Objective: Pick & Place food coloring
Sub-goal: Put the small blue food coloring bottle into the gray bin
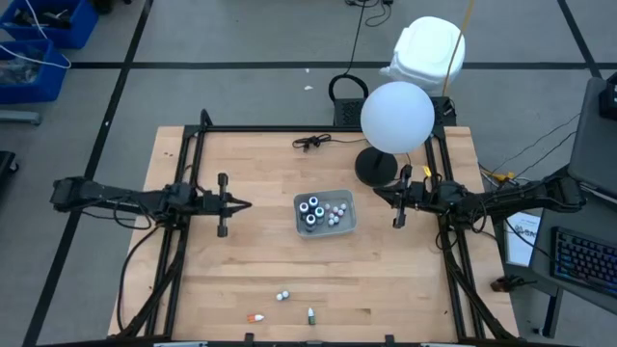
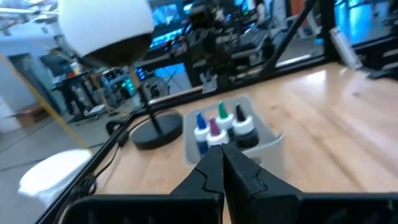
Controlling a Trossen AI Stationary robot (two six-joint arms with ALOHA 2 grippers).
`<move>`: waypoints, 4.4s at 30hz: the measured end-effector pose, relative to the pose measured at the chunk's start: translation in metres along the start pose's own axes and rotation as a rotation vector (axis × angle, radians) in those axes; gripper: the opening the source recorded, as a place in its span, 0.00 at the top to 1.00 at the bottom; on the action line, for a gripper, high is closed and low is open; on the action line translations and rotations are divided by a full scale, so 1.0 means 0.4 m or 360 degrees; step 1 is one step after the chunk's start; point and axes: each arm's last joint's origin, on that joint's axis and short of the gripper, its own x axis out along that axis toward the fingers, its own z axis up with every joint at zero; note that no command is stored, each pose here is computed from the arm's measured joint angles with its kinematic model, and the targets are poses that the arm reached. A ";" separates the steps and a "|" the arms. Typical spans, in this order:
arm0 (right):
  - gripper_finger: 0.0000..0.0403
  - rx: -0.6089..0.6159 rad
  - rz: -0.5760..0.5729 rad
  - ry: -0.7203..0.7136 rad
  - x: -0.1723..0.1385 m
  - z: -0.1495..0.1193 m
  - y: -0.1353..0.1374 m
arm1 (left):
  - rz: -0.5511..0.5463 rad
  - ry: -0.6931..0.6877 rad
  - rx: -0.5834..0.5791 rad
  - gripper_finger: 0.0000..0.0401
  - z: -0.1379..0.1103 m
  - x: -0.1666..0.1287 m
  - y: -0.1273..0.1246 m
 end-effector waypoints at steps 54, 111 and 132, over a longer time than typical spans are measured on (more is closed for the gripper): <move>0.99 -0.0107 0.0477 0.0711 0.467 0.201 0.461 | 0.0033 0.0096 -0.0236 0.88 -0.017 0.000 0.005; 0.58 -0.0032 0.0641 0.1069 0.586 -0.120 0.704 | 0.0027 0.0100 -0.0326 0.88 -0.018 0.000 0.005; 0.61 -0.0032 0.0599 0.1083 0.585 -0.171 0.714 | 0.0021 0.0100 -0.0321 0.88 -0.018 0.000 0.005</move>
